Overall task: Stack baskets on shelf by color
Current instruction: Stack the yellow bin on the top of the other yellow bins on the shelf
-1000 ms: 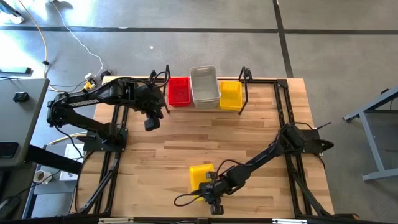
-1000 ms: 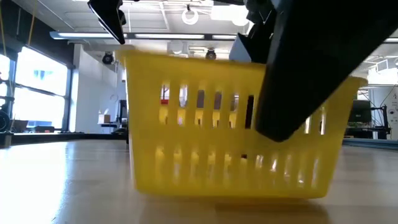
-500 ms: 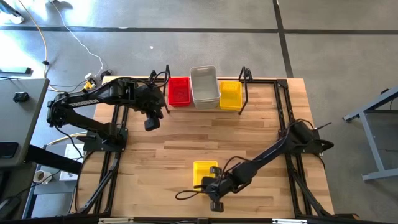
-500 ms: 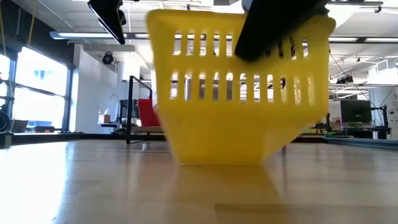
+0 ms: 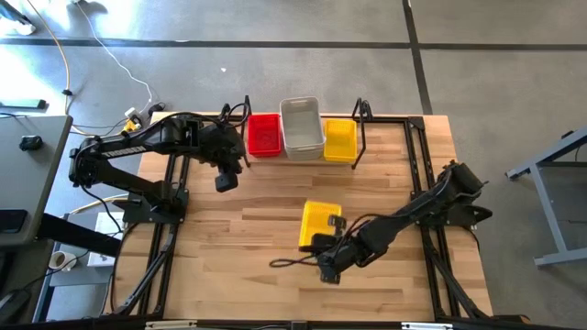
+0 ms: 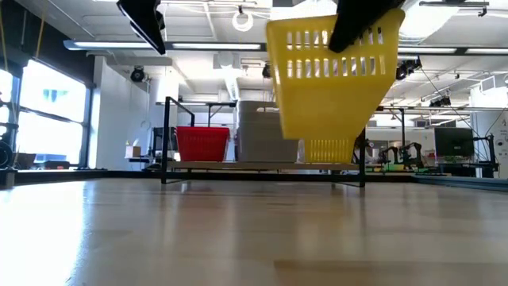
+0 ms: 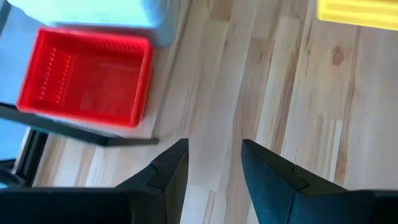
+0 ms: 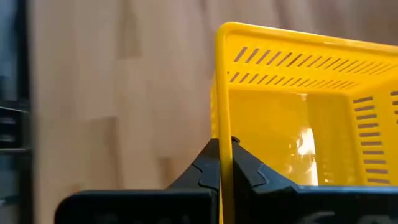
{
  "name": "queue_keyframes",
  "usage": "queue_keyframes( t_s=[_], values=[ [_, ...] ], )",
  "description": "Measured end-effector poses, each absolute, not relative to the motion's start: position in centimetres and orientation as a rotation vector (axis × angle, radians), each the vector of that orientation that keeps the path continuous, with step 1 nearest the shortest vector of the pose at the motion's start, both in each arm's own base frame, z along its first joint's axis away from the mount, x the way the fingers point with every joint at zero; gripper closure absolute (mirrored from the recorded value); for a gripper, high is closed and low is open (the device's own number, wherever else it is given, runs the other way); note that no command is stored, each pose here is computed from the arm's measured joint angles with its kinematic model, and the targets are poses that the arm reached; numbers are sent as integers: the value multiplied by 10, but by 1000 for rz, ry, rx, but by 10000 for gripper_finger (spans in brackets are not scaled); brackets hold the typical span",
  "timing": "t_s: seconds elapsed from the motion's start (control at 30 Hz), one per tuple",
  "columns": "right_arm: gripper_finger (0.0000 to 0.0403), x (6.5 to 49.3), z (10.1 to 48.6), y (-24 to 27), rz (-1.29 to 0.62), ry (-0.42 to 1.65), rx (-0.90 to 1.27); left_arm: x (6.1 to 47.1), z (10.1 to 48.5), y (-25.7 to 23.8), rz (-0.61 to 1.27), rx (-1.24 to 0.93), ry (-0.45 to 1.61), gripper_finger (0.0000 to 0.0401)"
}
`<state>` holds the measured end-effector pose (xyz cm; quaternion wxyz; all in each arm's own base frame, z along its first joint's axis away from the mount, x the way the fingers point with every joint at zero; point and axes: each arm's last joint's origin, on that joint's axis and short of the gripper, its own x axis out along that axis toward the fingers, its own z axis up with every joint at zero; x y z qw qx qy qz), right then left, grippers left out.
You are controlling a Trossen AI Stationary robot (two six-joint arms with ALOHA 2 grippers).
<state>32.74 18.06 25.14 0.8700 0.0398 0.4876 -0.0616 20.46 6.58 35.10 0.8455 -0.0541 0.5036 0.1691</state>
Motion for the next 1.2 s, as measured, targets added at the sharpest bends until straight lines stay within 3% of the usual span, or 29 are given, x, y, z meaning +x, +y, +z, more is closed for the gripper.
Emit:
queue_keyframes(
  t_s=[0.37, 0.6, 0.9, 1.2],
  values=[
    [403, 295, 294, 121, -289, 1070, -114, 219, 362, 71, 358, -62, 870, 264],
    [403, 255, 301, 66, -335, 987, -97, 226, 369, 75, 392, 40, 786, 264],
    [403, 227, 333, -2, -345, 884, -281, 228, 375, 88, 536, 111, 729, 264],
    [403, 228, 332, -62, -272, 912, -324, 223, 375, 109, 624, 74, 708, 264]
  ],
)
